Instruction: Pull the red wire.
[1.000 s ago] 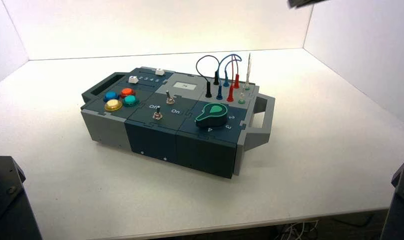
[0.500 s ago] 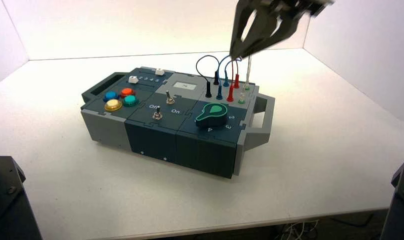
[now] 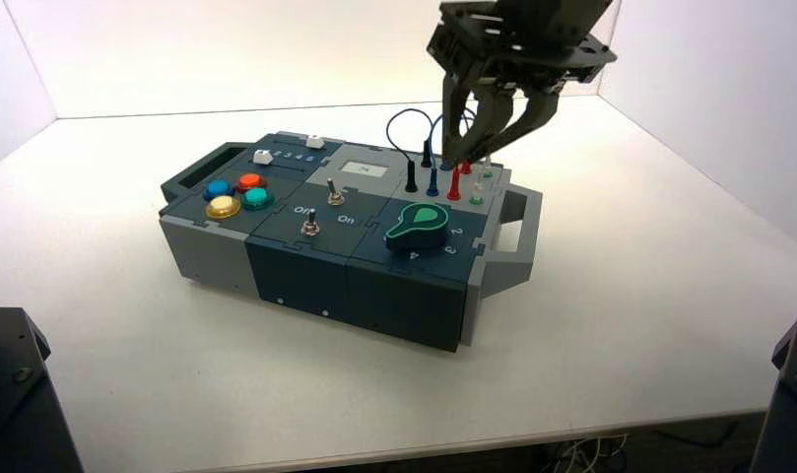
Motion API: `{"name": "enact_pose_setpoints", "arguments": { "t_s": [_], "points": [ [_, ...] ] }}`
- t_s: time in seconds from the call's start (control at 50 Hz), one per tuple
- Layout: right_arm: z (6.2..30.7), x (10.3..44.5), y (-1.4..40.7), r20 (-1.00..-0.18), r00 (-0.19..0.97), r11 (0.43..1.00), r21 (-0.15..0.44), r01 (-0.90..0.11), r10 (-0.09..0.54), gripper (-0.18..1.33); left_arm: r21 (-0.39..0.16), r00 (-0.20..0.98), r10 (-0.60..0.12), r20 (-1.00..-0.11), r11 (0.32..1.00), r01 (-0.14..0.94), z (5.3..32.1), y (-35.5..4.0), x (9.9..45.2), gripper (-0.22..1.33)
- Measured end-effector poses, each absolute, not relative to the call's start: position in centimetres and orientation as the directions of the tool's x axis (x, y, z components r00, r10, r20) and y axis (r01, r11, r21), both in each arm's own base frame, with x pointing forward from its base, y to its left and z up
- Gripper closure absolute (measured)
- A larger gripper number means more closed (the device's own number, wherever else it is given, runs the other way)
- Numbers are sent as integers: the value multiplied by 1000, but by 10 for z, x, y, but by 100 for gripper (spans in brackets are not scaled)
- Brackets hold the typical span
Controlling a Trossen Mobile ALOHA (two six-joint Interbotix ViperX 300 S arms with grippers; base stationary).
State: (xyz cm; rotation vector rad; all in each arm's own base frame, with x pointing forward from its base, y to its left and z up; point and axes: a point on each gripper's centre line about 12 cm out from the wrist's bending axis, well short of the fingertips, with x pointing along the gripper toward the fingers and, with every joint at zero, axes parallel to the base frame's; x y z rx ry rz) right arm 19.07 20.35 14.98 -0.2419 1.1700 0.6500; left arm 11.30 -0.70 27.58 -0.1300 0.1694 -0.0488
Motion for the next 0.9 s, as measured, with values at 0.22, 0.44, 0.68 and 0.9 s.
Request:
{"name": "enact_pose_setpoints", "arguments": {
  "t_s": [0.22, 0.44, 0.68, 0.9],
  "points": [
    [149, 205, 194, -909, 262, 819, 133, -557, 325, 39, -133, 985, -59, -165, 990, 37, 276, -7, 113, 127],
    [150, 211, 198, -905, 272, 818, 126, -562, 326, 39, -133, 985, -59, -165, 990, 37, 276, -7, 113, 127],
    [141, 216, 203, -915, 258, 820, 121, -559, 311, 39, -133, 985, -59, -165, 990, 37, 276, -7, 113, 127],
    [131, 222, 207, -925, 242, 822, 114, -558, 292, 39, -133, 985, -59, -165, 990, 37, 276, -7, 113, 127]
  ]
}}
